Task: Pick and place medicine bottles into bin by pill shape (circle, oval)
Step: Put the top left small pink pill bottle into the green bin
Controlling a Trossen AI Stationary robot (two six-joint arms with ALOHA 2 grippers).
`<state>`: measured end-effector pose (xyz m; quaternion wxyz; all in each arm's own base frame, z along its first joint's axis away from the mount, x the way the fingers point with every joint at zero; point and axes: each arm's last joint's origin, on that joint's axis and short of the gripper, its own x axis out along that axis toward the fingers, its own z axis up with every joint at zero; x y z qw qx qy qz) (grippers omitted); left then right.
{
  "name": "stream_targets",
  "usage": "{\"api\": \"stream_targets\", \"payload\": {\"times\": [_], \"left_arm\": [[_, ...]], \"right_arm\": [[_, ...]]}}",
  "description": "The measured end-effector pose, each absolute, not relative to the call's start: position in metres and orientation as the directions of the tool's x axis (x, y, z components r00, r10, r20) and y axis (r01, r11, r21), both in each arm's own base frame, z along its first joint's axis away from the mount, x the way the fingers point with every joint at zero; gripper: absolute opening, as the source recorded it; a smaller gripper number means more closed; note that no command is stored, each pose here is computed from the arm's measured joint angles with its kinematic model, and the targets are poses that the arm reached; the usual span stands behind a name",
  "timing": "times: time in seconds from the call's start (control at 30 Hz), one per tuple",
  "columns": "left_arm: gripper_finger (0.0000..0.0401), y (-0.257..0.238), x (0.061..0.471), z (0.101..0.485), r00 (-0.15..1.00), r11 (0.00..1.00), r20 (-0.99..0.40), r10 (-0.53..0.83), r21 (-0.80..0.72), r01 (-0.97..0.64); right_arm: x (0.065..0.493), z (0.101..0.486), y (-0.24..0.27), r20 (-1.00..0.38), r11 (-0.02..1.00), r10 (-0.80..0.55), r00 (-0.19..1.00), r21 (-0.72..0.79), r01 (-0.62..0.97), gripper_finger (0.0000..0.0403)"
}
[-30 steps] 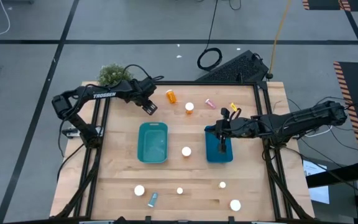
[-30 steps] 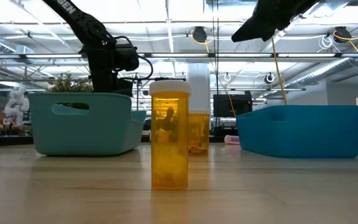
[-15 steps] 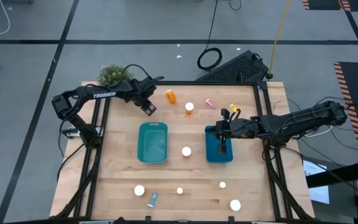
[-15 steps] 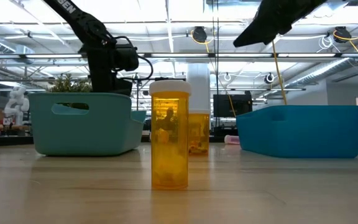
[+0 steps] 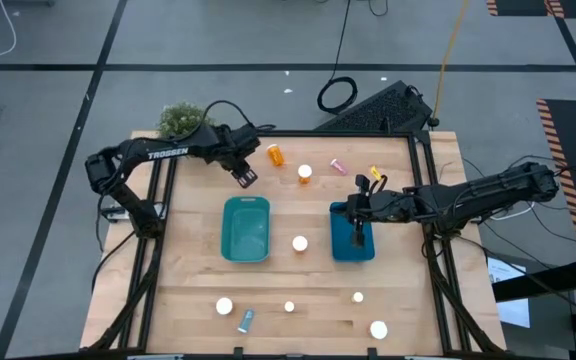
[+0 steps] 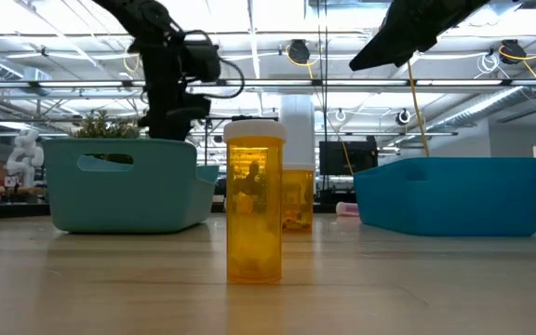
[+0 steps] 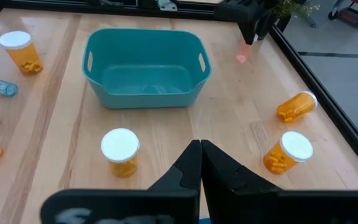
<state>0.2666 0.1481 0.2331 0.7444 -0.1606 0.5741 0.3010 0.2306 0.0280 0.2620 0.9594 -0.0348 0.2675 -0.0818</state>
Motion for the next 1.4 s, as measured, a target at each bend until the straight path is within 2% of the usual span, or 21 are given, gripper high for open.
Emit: {"api": "stream_targets", "payload": {"times": [0.27,0.5,0.67,0.83,1.07,1.4], "left_arm": [[0.0124,0.122,0.282,0.278,0.14,0.8,-0.941,0.309,0.178,-0.574],[0.0124,0.086,0.295,0.299,0.189,0.863,-0.937,0.293,0.174,-0.474],[0.0124,0.052,0.299,0.299,0.19,0.905,-0.945,0.266,0.177,-0.387],[0.0124,0.014,0.306,0.299,0.242,0.938,-0.939,0.244,0.165,-0.304],[0.0124,-0.028,0.306,0.297,0.292,0.944,-0.906,0.306,0.248,-0.219],[0.0124,-0.03,0.306,0.259,0.293,0.94,-0.898,0.327,0.279,-0.195]], "right_arm": [[0.231,0.262,0.028,-0.508,0.985,-0.173,0.844,-0.108,0.137,0.0],[0.231,0.262,0.03,-0.518,0.993,-0.117,0.847,-0.068,0.095,0.0],[0.229,0.259,0.033,-0.541,0.996,-0.087,0.836,-0.048,0.073,0.0],[0.229,0.26,0.036,-0.541,0.997,-0.077,0.838,-0.049,0.06,0.0],[0.228,0.26,0.04,-0.537,0.998,-0.064,0.841,-0.03,0.056,0.0],[0.229,0.26,0.04,-0.531,0.997,-0.063,0.845,0.005,0.078,0.0]]}}
